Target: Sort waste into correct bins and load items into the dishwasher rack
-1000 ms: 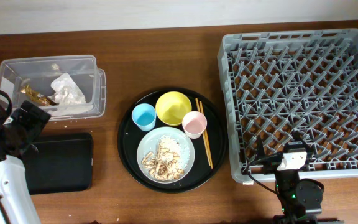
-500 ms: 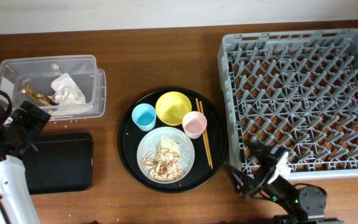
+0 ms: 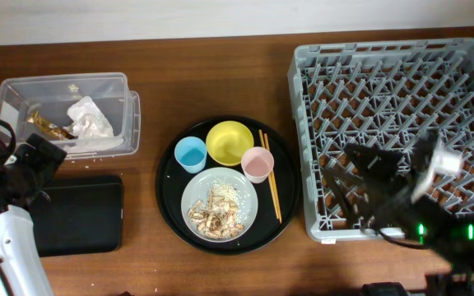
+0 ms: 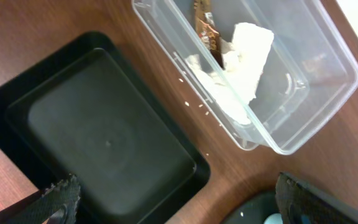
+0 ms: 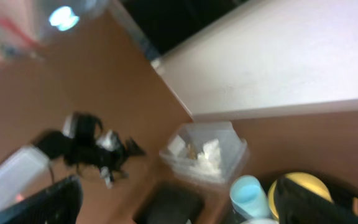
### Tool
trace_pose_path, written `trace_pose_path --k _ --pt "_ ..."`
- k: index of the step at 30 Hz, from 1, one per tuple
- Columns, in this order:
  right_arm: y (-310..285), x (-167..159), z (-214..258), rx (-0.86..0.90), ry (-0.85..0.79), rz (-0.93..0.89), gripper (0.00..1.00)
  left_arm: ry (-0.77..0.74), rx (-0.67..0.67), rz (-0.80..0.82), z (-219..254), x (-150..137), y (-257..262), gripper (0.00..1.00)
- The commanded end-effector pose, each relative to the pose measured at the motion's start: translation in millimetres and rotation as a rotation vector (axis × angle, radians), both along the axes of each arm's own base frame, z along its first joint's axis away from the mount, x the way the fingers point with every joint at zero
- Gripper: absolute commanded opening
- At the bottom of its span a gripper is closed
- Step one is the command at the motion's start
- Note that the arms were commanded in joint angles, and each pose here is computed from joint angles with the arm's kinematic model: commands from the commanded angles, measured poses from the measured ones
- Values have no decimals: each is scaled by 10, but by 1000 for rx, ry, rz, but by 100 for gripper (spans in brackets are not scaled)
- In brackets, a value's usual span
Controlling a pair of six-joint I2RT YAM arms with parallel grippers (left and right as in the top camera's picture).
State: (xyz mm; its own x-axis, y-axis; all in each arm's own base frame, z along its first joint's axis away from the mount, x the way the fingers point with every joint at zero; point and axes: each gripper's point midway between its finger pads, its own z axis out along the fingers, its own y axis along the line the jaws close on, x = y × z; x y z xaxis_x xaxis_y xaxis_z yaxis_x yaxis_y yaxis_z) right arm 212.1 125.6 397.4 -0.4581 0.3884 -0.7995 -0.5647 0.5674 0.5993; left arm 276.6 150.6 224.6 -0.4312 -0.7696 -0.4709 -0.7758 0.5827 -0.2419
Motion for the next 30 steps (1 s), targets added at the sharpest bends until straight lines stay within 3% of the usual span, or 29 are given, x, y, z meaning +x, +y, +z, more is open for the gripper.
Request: trace_pose_path --k 1,3,6,9,12,15,19,20,21,23,25,30 --pt "85 430 170 -231 36 63 98 -10 7 15 37 -10 23 99" --pt "182 692 16 -400 189 54 98 -10 7 15 37 -10 23 99" --pt "483 1046 -456 -826 392 -32 99 -10 7 15 36 -11 22 99" --pt "806 1242 -968 -1028 504 -10 99 -10 7 15 37 -10 23 99" --pt "1075 1322 -1481 -1078 606 89 99 -10 7 15 37 -10 23 99" --pt "1371 1216 -1766 -1002 709 250 99 -10 7 15 37 -10 23 99" --pt "1366 1119 -2120 -1046 836 305 99 -10 7 15 37 -10 23 99" --pt "1357 1096 -2182 -1058 862 313 96 -10 7 15 37 -10 23 99" --pt "1336 1062 -2270 -1077 902 320 78 -10 7 15 37 -10 23 99" --pt "1331 1005 -2415 -1109 957 335 73 -10 7 15 37 -10 23 99" --pt "1366 970 -2561 -1138 985 352 59 -10 7 15 37 -10 23 99" --pt "1238 936 -2872 -1216 1056 276 60 -10 7 15 37 -10 23 99"
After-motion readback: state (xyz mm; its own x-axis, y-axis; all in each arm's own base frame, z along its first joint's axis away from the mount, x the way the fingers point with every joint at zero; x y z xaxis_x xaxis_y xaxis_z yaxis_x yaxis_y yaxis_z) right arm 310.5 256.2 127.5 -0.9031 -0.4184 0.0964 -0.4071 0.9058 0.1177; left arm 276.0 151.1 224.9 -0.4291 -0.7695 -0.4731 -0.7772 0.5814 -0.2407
